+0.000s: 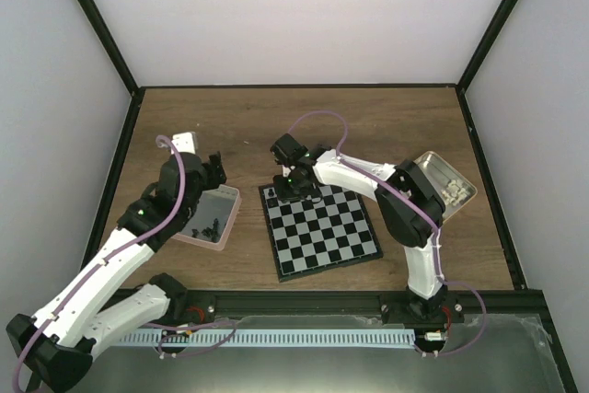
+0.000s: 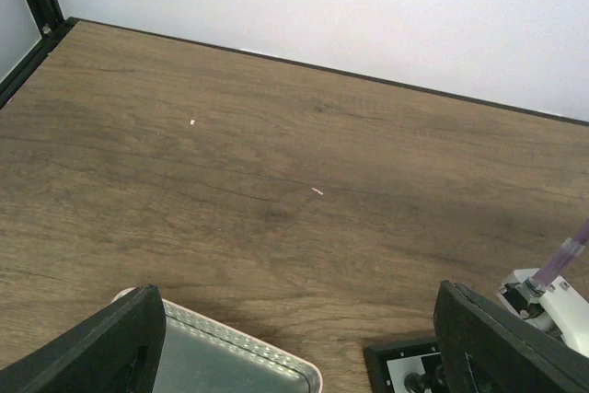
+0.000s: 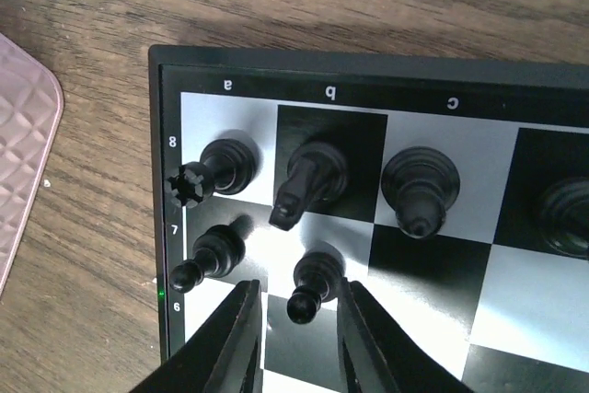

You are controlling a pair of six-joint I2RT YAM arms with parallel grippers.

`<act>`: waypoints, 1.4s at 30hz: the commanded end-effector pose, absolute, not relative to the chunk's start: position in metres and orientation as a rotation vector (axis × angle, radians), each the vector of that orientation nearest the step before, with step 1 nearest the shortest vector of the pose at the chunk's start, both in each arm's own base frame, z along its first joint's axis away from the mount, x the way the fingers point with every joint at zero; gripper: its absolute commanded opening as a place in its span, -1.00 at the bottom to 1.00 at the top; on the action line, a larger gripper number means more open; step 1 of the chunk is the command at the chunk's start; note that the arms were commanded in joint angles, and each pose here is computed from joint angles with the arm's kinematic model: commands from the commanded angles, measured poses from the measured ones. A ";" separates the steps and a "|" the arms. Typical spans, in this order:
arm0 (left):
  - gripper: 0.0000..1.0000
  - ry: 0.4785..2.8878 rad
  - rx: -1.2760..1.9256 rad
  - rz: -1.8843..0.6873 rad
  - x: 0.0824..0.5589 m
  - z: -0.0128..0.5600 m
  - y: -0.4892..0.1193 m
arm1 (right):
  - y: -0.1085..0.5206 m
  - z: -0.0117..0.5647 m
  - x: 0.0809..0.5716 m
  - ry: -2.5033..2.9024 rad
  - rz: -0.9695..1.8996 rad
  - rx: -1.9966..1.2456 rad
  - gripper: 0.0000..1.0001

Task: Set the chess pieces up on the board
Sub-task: Place the chess piece on the chessboard, then pick up the chess piece from the storage box.

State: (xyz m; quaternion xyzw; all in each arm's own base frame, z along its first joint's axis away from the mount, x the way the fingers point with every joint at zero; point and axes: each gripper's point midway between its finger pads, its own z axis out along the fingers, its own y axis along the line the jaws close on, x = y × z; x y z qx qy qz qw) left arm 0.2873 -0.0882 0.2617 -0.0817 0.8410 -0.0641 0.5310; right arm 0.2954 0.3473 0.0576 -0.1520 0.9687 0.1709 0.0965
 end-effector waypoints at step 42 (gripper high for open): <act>-0.42 2.705 -0.708 -0.021 0.216 0.035 -0.066 | 0.312 0.125 0.278 2.563 0.673 -0.278 -0.40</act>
